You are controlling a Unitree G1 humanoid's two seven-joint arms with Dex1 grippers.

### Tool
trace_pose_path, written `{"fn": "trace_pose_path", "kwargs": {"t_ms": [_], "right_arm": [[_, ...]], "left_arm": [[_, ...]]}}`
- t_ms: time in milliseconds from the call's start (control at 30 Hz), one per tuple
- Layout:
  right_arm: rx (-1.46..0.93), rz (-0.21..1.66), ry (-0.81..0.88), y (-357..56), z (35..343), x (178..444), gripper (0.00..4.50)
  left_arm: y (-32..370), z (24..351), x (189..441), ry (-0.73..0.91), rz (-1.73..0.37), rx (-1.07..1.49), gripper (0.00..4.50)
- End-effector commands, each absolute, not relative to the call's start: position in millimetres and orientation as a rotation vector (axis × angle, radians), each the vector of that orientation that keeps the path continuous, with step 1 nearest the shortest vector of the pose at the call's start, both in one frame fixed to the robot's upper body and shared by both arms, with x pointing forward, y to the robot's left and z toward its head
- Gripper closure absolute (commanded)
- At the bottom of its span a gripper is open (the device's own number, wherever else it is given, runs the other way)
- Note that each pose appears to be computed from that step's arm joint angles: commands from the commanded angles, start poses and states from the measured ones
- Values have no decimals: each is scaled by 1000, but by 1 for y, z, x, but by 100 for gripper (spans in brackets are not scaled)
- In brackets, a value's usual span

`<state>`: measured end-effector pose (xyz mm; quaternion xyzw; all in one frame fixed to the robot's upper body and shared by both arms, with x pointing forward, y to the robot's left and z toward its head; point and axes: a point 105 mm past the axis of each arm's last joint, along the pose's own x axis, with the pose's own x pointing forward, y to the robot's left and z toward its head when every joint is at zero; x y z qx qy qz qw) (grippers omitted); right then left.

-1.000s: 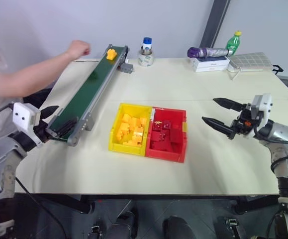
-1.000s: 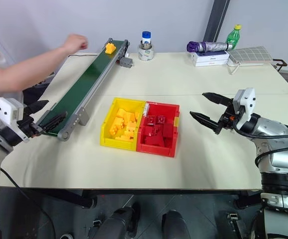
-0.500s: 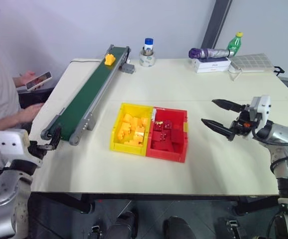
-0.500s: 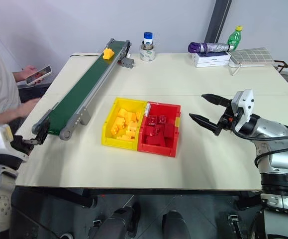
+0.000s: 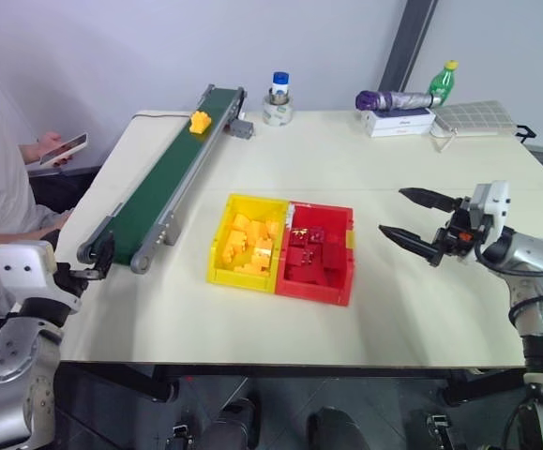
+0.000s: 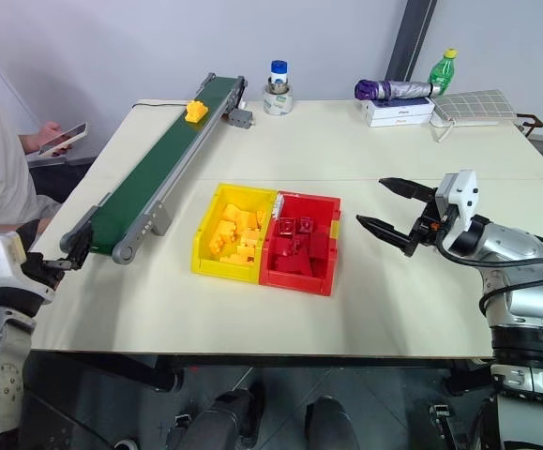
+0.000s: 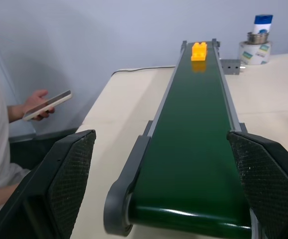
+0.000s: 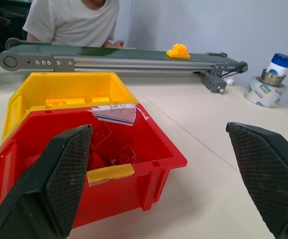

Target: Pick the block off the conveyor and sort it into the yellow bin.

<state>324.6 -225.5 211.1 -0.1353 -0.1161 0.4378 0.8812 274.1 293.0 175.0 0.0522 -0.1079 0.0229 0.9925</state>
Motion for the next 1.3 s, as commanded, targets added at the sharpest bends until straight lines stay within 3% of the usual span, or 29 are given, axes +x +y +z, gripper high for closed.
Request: {"fn": "trace_pose_path", "kwargs": {"t_ms": [33,1300], "right_arm": [[-301,904,-280,-226,219,323,0],[-308,925,-271,-225,219,320,0]], "left_arm": [[289,184,276,-241,25,126,4],[281,183,289,-226,-31,116,4]]}}
